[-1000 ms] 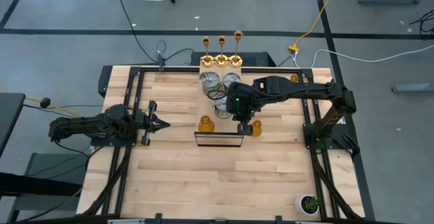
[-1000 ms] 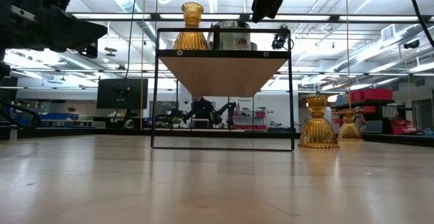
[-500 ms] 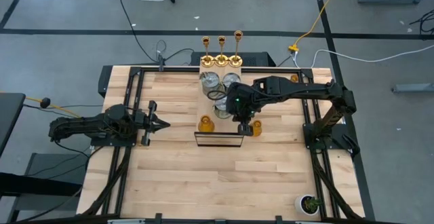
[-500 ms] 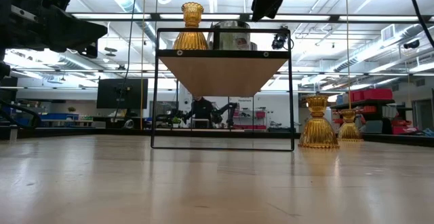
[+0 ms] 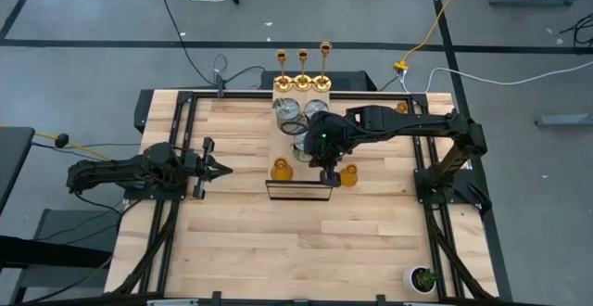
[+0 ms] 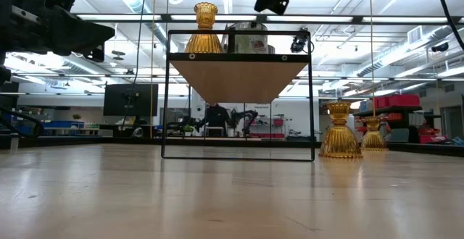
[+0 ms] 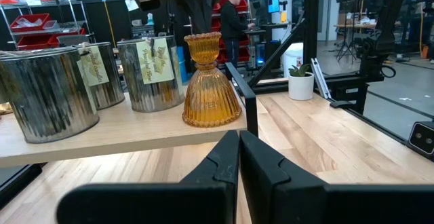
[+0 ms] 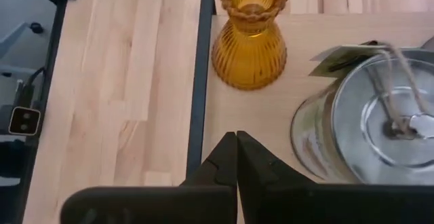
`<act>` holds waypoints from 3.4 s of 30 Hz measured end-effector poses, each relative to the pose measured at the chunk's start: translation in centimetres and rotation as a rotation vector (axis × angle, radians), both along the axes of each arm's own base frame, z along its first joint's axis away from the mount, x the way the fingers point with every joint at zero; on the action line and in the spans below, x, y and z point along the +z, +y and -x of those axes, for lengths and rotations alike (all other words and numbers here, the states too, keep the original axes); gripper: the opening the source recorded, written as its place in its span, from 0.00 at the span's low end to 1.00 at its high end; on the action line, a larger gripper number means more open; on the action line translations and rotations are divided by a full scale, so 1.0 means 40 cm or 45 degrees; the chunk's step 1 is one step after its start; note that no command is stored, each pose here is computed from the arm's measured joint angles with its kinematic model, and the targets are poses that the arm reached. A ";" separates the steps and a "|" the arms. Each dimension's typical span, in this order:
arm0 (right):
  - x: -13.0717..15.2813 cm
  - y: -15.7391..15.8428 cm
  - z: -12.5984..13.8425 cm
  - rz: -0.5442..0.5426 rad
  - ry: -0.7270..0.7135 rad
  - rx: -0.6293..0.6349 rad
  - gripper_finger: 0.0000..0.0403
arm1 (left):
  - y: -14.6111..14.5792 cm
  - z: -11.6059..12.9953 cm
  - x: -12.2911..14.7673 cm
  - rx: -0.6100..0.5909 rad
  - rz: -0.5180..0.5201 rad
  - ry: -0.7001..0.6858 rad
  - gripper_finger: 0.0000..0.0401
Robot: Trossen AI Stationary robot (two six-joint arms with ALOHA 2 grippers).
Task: Pick & Place candle stick holders
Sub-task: Put the scented candle can on the shelf, then put the bottom orange glass candle holder aligned with the other glass candle holder on the shelf
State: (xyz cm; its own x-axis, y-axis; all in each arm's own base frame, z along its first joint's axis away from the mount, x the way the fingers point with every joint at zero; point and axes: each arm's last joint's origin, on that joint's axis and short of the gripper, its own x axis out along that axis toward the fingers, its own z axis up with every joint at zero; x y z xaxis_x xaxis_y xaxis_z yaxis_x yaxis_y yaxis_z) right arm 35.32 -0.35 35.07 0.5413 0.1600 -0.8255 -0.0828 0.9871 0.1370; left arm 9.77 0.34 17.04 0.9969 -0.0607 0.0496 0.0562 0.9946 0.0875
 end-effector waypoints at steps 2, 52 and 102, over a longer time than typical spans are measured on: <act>0.000 -0.001 0.000 0.020 -0.002 -0.014 0.00 | 0.000 0.000 0.000 0.000 0.000 0.000 0.05; -0.027 -0.038 -0.051 0.561 -0.059 -0.101 0.00 | 0.000 0.000 0.000 0.000 0.000 0.000 0.05; -0.076 -0.040 0.289 0.314 0.180 -0.246 0.04 | 0.000 0.000 0.000 0.000 0.000 0.000 0.05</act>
State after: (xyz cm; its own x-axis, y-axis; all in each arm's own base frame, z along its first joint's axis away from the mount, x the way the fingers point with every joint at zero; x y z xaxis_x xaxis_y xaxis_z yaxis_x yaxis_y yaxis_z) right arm 23.75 -1.97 32.02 0.4194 -0.1483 -0.8956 0.1119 0.9875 -0.1111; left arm 9.77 0.34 17.03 0.9969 -0.0605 0.0494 0.0560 0.9946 0.0872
